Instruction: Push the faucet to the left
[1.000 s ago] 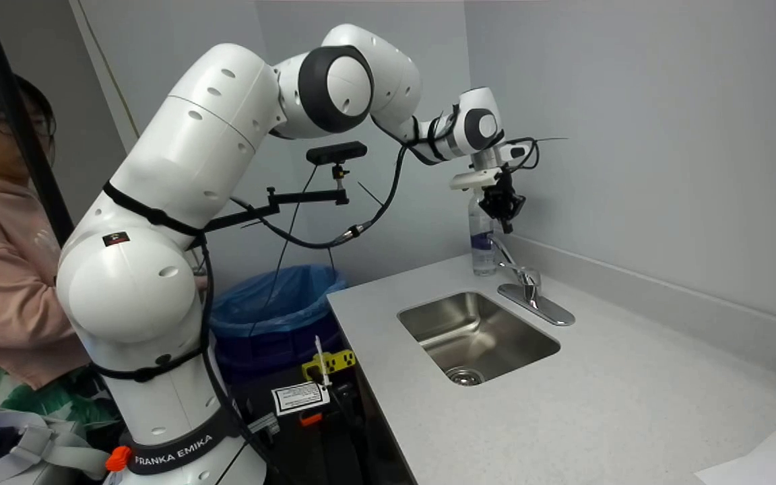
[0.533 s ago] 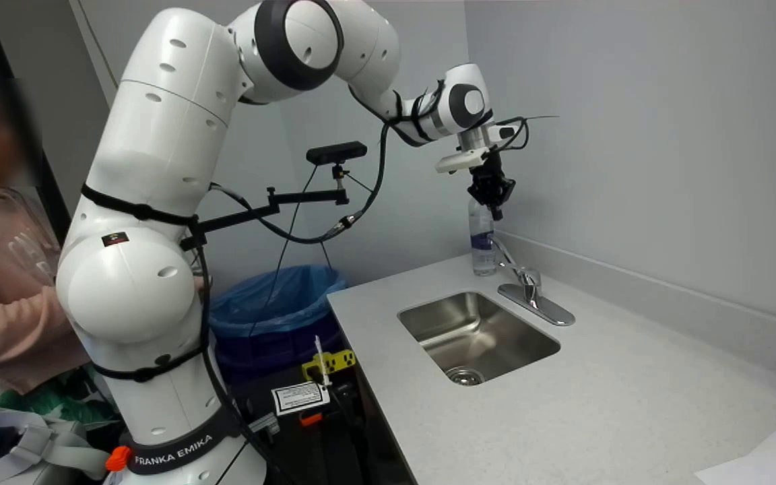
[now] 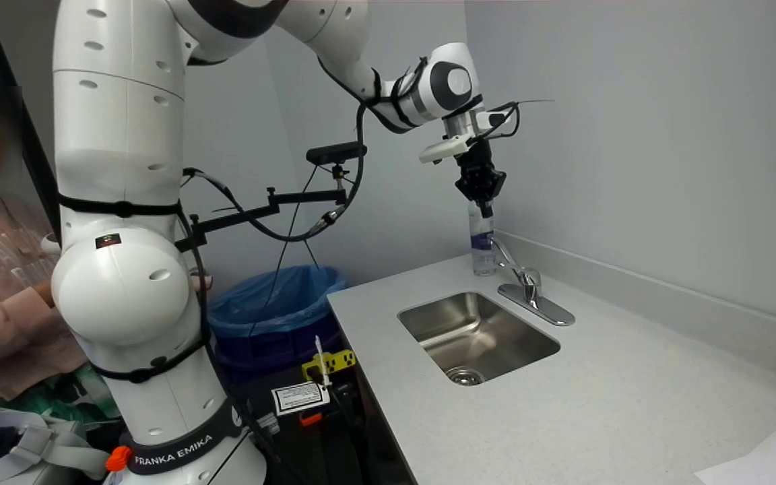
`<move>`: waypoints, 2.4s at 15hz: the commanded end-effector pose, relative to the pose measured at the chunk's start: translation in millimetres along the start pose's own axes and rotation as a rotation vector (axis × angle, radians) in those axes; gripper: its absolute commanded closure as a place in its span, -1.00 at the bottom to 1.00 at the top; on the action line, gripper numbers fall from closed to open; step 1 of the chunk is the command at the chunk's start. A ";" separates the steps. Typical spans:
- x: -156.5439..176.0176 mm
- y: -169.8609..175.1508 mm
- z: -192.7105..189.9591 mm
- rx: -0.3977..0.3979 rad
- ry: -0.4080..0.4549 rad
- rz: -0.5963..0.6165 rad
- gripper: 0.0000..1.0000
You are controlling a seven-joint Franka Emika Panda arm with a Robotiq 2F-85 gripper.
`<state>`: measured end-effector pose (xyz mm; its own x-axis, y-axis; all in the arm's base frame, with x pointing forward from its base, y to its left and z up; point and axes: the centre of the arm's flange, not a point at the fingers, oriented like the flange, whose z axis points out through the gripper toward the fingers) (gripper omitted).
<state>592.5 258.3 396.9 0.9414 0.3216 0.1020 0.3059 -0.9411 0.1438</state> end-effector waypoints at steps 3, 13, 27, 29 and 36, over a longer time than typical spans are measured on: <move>-76.7 13.8 -28.8 0.012 0.019 -0.028 1.00; -133.8 23.5 -51.0 -0.014 0.108 -0.031 -0.30; -132.3 29.0 -64.6 -0.009 0.185 0.002 -1.00; -133.8 30.0 -65.4 -0.010 0.186 0.004 -1.00; -134.6 29.8 -65.7 -0.010 0.187 0.003 -1.00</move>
<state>465.5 193.8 452.1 0.8993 0.3331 0.2833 0.3005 -0.9414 0.1530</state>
